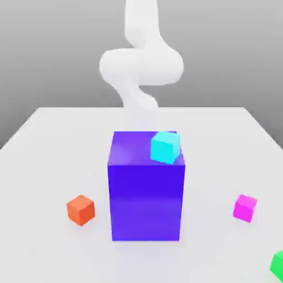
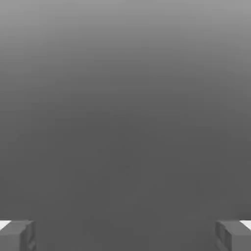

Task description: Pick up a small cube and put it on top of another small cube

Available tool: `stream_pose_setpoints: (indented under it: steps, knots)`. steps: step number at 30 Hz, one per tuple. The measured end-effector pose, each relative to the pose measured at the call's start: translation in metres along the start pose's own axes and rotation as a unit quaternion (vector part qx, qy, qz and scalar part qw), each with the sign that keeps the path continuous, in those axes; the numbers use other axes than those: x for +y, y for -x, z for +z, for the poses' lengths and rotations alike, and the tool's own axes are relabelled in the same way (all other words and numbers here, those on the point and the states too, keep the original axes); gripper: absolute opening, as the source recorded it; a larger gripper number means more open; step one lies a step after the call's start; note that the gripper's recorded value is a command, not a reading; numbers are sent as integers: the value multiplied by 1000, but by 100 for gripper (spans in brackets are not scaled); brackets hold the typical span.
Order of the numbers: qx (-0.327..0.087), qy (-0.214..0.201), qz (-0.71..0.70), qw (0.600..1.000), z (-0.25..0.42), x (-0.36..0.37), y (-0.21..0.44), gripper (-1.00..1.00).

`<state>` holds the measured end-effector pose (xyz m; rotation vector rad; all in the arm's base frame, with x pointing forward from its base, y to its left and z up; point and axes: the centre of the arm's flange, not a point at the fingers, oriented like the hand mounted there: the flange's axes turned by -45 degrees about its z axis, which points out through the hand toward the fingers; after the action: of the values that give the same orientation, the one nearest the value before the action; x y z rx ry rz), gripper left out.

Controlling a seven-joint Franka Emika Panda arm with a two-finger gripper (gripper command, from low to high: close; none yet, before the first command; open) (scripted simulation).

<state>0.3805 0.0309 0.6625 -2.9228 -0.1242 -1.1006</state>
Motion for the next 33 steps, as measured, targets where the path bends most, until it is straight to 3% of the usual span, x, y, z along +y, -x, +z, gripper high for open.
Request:
stream_pose_setpoints:
  steps: [5, 11, 21, 28, 29, 33]
  knots:
    - [-81, -45, -90, 992, 113, -71, 36, 0]
    - [-169, -92, -201, 961, 214, -158, 121, 0]
    - [-298, -156, -393, 856, 295, -262, 339, 0]
    - [-314, -160, -408, 842, 346, -264, 403, 0]
    - [-314, -160, -408, 842, 350, -264, 407, -100]
    - [-314, -160, -408, 842, 350, -264, 407, -100]
